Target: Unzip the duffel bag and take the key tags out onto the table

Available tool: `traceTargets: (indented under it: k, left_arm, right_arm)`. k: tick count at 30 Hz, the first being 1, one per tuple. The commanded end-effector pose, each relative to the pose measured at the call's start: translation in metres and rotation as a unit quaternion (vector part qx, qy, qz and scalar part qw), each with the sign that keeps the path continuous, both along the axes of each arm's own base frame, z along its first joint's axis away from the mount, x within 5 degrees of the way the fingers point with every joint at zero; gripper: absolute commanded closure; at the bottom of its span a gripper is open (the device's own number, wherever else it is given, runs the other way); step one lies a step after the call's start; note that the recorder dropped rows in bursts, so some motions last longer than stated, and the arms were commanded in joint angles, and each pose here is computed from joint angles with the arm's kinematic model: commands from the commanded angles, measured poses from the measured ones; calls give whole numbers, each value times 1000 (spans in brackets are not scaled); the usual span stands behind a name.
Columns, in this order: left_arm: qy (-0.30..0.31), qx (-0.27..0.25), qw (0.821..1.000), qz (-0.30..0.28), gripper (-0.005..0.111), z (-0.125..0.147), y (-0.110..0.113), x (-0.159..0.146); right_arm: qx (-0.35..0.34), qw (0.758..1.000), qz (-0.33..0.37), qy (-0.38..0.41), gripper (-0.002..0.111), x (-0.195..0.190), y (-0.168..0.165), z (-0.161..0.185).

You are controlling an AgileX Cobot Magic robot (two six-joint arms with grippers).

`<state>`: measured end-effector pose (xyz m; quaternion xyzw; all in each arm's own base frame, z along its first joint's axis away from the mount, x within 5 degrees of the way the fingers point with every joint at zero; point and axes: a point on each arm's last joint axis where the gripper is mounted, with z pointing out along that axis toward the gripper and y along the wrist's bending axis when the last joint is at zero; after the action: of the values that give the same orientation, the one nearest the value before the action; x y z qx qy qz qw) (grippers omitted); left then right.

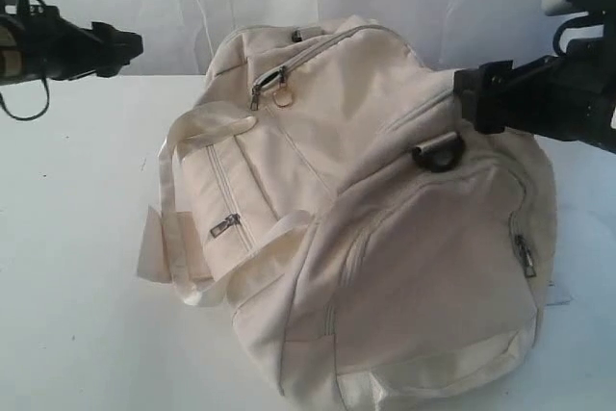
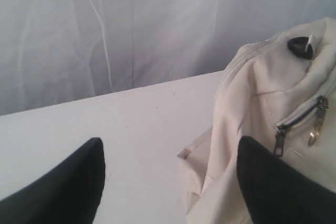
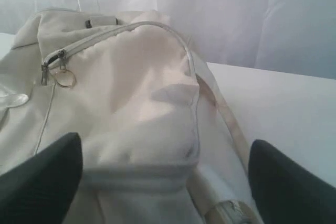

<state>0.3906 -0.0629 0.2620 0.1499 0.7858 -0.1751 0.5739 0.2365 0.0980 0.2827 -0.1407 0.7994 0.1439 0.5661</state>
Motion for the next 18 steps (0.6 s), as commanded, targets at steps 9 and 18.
traceTargets:
  k: [9,18]
  left_arm:
    - [33,15,997,-71,35,-36,-52,71]
    - [54,85,986,-134,35,-50,-57,70]
  right_arm:
    - [-7,1000,-18,22,28,-1,-5,1]
    - [-5,1000,-1,18,28,-4,2,1]
